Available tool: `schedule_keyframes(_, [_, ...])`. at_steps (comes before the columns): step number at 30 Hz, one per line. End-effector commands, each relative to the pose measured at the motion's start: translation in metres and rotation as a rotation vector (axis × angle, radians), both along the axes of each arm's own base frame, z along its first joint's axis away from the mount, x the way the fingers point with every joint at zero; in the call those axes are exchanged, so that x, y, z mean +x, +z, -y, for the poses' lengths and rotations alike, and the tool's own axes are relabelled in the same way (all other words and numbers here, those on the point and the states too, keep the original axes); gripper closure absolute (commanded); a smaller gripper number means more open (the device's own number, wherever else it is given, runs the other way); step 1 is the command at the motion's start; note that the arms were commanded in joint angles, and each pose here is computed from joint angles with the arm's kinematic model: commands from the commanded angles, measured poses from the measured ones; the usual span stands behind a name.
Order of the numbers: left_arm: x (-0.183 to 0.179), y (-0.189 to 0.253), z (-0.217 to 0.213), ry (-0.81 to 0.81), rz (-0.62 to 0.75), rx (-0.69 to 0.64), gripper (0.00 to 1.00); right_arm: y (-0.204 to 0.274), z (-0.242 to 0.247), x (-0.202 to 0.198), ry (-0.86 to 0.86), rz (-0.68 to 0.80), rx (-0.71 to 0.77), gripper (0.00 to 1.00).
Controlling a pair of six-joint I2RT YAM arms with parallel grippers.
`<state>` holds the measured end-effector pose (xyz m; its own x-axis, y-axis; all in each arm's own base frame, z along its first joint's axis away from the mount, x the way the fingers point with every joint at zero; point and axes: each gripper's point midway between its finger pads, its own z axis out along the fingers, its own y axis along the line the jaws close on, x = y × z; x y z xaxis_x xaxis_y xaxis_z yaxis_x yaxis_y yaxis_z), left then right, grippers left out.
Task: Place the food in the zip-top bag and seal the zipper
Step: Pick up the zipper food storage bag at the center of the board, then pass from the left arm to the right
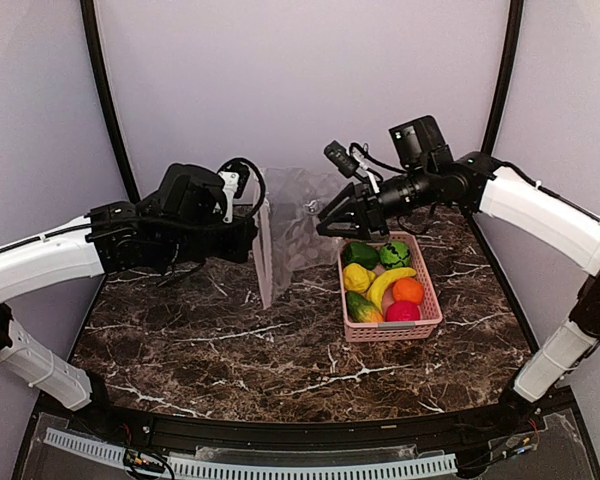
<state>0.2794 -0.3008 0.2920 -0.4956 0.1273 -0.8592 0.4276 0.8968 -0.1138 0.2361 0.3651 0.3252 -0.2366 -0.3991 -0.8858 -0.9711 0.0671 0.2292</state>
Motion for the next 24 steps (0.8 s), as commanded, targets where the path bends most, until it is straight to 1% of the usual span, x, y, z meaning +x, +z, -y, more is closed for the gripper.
schedule_keyframes(1, [-0.004, 0.007, 0.021, 0.0, -0.052, -0.282, 0.99, -0.003, -0.028, -0.005, 0.049, -0.083, 0.007, 0.49])
schedule_keyframes(2, [-0.006, -0.001, 0.021, -0.004, -0.056, -0.289, 0.99, -0.006, -0.034, -0.006, 0.062, -0.098, 0.004, 0.47])
schedule_keyframes(3, [-0.006, 0.009, 0.023, -0.015, -0.034, -0.335, 0.99, -0.008, -0.039, -0.007, 0.071, -0.111, 0.0, 0.45])
schedule_keyframes(6, [-0.007, 0.006, 0.023, -0.018, -0.037, -0.363, 0.99, -0.007, -0.056, -0.005, 0.09, -0.149, 0.005, 0.38])
schedule_keyframes(8, [-0.009, 0.007, 0.028, -0.045, -0.031, -0.394, 0.99, -0.005, -0.067, -0.002, 0.09, -0.159, 0.007, 0.36])
schedule_keyframes(10, [-0.011, 0.014, 0.034, -0.089, 0.004, -0.426, 0.99, -0.012, -0.079, 0.006, 0.056, -0.154, -0.017, 0.32])
schedule_keyframes(12, [-0.013, 0.022, 0.039, -0.134, 0.039, -0.44, 0.99, -0.018, -0.086, 0.02, -0.006, -0.141, -0.05, 0.32])
schedule_keyframes(14, [-0.014, 0.03, 0.043, -0.166, 0.069, -0.442, 0.99, -0.023, -0.089, 0.036, -0.075, -0.124, -0.085, 0.33])
schedule_keyframes(19, [-0.012, 0.04, 0.041, -0.159, 0.11, -0.433, 0.99, -0.033, -0.076, 0.074, -0.292, -0.026, -0.165, 0.42])
schedule_keyframes(24, [-0.01, 0.03, 0.04, -0.141, 0.09, -0.421, 0.99, -0.037, -0.063, 0.088, -0.392, 0.017, -0.194, 0.49])
